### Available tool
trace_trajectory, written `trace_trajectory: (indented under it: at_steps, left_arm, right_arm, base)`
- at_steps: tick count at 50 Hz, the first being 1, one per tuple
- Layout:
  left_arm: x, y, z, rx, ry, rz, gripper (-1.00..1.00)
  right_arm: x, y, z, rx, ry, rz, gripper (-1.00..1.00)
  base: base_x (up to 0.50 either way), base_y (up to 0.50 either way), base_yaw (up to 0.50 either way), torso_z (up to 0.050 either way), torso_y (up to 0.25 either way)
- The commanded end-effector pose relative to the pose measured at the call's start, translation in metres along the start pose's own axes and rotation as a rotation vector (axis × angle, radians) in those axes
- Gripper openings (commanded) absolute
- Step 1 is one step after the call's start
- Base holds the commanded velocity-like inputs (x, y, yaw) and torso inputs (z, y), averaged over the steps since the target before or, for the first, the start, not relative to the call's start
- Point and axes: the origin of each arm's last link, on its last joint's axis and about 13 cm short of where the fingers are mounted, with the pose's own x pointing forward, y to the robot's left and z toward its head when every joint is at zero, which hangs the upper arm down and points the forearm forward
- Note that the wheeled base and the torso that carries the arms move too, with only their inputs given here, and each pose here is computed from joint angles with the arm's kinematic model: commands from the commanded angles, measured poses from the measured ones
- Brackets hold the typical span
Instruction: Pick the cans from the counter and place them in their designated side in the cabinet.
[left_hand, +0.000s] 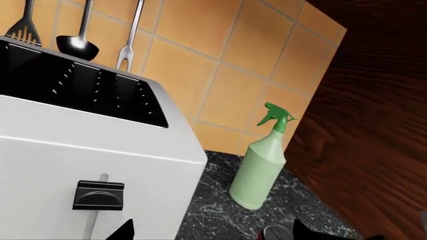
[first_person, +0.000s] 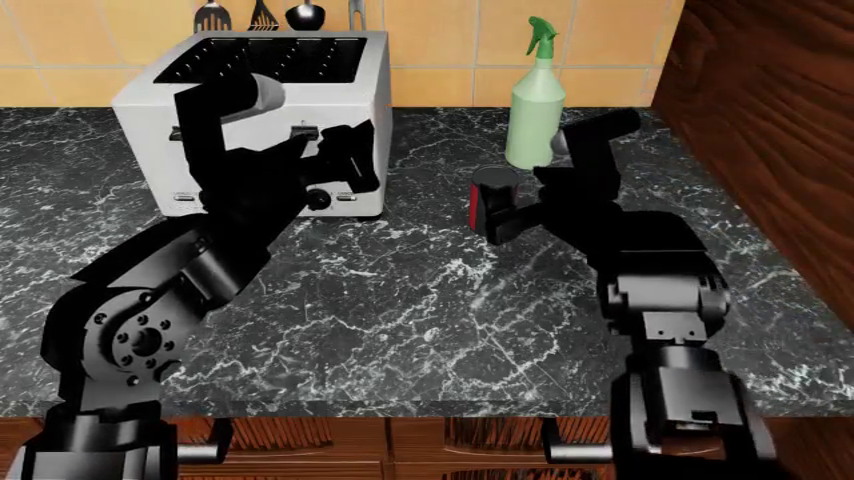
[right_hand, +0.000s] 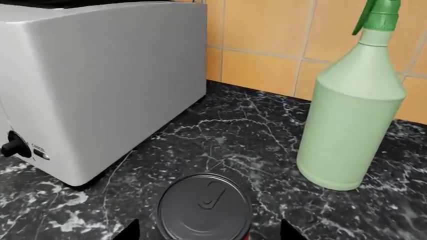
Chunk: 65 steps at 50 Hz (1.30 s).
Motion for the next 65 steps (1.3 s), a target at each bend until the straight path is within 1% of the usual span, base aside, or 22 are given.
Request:
trace_trajectory:
  at_steps: [1,14,21,27,28,37,43,47,49,50,52,58,61,65]
  left_arm:
    - [0.0,0.001,-0.001,-0.002,0.001,0.002,1.0]
    - [0.0,0.001,-0.001,-0.003,0.004,0.002,1.0]
    - [0.001,0.001,-0.002,-0.003,0.007,0.002,1.0]
    - [0.001,0.001,-0.003,-0.004,0.009,0.004,1.0]
    - [0.001,0.001,-0.003,-0.004,0.01,0.004,1.0]
    - [0.002,0.001,-0.004,-0.005,0.014,0.004,1.0]
    - [0.001,0.001,-0.004,-0.004,0.012,0.003,1.0]
    - [0.0,0.001,-0.003,-0.006,0.009,0.004,1.0]
    - [-0.001,0.001,-0.002,-0.007,0.006,0.004,1.0]
    - [-0.002,0.001,-0.001,-0.007,0.001,0.005,1.0]
    - [-0.002,0.001,-0.001,-0.007,-0.005,0.007,1.0]
    - [-0.007,-0.001,0.002,-0.01,-0.011,-0.001,1.0]
    - [-0.01,-0.002,0.004,-0.016,-0.018,-0.008,1.0]
    - [-0.018,-0.006,0.006,-0.014,-0.027,-0.032,1.0]
  right_arm:
    - [0.008,-0.008,-0.01,0.045,0.004,-0.006,1.0]
    - [0.014,-0.011,-0.026,0.095,0.038,0.014,1.0]
    - [0.018,-0.009,-0.02,0.104,0.026,0.08,1.0]
    - [0.018,-0.008,-0.019,0.09,0.03,0.084,1.0]
    - [0.018,-0.009,-0.019,0.086,0.03,0.082,-1.0]
    - [0.018,-0.01,-0.02,0.05,0.024,0.091,-1.0]
    - [0.015,-0.015,-0.019,0.036,0.02,0.068,-1.0]
    - [0.01,-0.022,-0.011,0.016,0.009,0.035,-1.0]
    - [-0.002,-0.02,-0.019,0.041,0.067,0.009,-1.0]
    - [-0.01,-0.019,-0.014,0.033,0.071,-0.006,-1.0]
    - [-0.027,-0.014,0.014,-0.037,-0.018,-0.03,-1.0]
    - [-0.08,0.0,0.051,-0.117,-0.061,-0.125,-1.0]
    - [-0.11,0.011,0.065,-0.148,-0.08,-0.154,-1.0]
    - [-0.137,0.022,0.077,-0.19,-0.096,-0.19,-1.0]
  base:
    - [0.0,0.0,0.0,0.0,0.0]
    - [0.0,0.0,0.0,0.0,0.0]
    - [0.0,0.0,0.0,0.0,0.0]
    - [0.0,0.0,0.0,0.0,0.0]
    - [0.0,0.0,0.0,0.0,0.0]
    - [0.0,0.0,0.0,0.0,0.0]
    - [0.0,0.0,0.0,0.0,0.0]
    - [0.0,0.0,0.0,0.0,0.0]
    - [0.0,0.0,0.0,0.0,0.0]
    - [0.0,0.0,0.0,0.0,0.0]
    - [0.0,0.0,0.0,0.0,0.0]
    - [0.0,0.0,0.0,0.0,0.0]
    - [0.0,0.0,0.0,0.0,0.0]
    - [0.0,0.0,0.0,0.0,0.0]
